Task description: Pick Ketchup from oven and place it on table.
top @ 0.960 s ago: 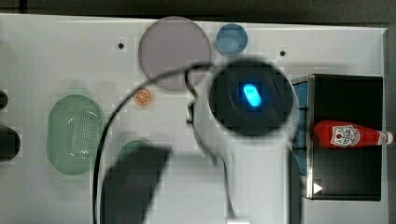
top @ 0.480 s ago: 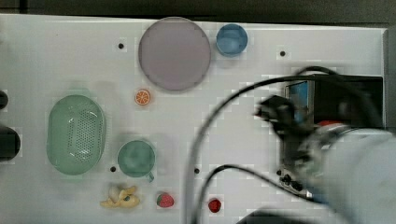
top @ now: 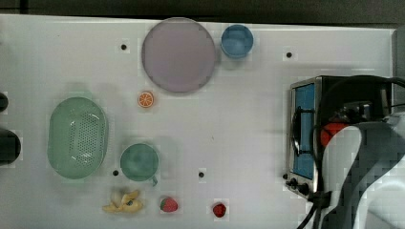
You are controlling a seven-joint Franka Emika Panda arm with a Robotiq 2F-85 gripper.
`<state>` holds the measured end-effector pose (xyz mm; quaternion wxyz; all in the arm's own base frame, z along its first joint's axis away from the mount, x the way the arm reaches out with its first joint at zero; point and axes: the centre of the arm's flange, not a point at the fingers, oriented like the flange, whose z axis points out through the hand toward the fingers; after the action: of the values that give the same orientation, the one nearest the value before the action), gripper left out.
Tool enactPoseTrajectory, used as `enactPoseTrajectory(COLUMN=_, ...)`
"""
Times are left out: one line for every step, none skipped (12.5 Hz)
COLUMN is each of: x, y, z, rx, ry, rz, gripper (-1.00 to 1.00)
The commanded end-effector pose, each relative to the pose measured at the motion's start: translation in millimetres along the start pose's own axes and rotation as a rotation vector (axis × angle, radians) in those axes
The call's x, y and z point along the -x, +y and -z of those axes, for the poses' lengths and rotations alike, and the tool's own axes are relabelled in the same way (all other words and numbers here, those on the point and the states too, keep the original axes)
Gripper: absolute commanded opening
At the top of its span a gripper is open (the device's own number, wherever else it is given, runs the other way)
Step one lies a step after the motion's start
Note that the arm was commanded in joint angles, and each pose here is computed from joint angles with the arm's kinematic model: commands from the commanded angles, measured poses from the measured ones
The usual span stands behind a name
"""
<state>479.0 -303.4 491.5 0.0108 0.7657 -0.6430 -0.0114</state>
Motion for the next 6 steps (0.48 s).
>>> enactPoseTrajectory(x=-46.5, y=20.3, z=7.2, rx=-0.065, ry=0.098, rz=-0.051, gripper=1.0)
enactPoseTrajectory(x=-57.8, y=20.6, z=-8.9, rx=-0.045, ry=0.109, rz=-0.073, gripper=1.0)
enactPoseTrajectory(x=-68.1, y=21.1, z=-27.7, rx=-0.049, ry=0.086, rz=-0.138, gripper=1.0)
enactPoseTrajectory(x=-72.4, y=20.4, z=-42.7, rx=-0.064, ry=0.04, rz=-0.197, gripper=1.0)
enactPoseTrajectory(x=-76.5, y=20.9, z=-54.8, rx=-0.051, ry=0.029, rz=-0.214, gripper=1.0)
enactPoseTrajectory(x=-80.6, y=20.7, z=-63.9, rx=-0.042, ry=0.033, rz=-0.224, gripper=1.0)
